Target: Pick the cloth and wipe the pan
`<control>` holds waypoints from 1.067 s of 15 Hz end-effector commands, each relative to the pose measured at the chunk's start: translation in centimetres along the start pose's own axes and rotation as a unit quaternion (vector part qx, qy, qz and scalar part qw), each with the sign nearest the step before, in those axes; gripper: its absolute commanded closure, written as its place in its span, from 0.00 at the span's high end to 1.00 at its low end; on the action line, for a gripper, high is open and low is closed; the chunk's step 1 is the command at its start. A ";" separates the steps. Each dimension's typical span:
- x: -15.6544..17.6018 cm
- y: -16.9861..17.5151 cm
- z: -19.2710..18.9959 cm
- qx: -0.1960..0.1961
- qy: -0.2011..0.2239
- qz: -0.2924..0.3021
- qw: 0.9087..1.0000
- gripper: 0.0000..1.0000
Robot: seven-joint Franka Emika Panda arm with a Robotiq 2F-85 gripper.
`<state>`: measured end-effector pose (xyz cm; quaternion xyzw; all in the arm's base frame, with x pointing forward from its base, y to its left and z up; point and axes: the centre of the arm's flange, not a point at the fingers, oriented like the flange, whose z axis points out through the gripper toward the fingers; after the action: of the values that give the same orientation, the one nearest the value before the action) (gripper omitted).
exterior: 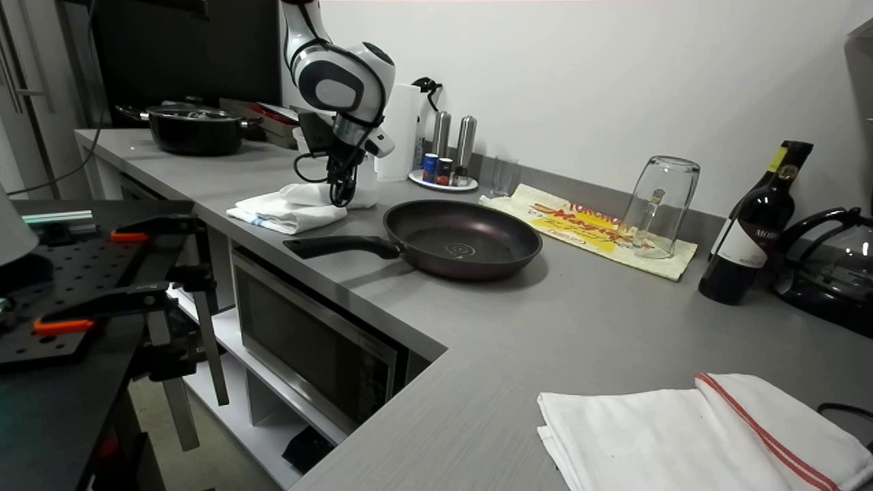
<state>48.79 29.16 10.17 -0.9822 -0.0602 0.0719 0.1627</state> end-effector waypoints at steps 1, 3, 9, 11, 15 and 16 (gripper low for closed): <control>0.7 -0.6 0.1 0.003 0.001 0.005 1.000 0.34; 0.8 -0.7 -0.5 0.002 0.006 0.004 1.000 0.21; 1.2 -1.1 -4.7 0.004 0.036 -0.005 0.999 0.03; 1.4 -0.8 -6.7 -0.002 0.056 -0.007 0.998 0.04; 2.5 2.9 -10.8 -0.061 0.111 -0.014 0.992 0.04; 2.8 4.4 -11.7 -0.078 0.120 -0.015 0.990 0.04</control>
<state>53.50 25.64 17.63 -0.9876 -0.0652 -0.0164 0.1418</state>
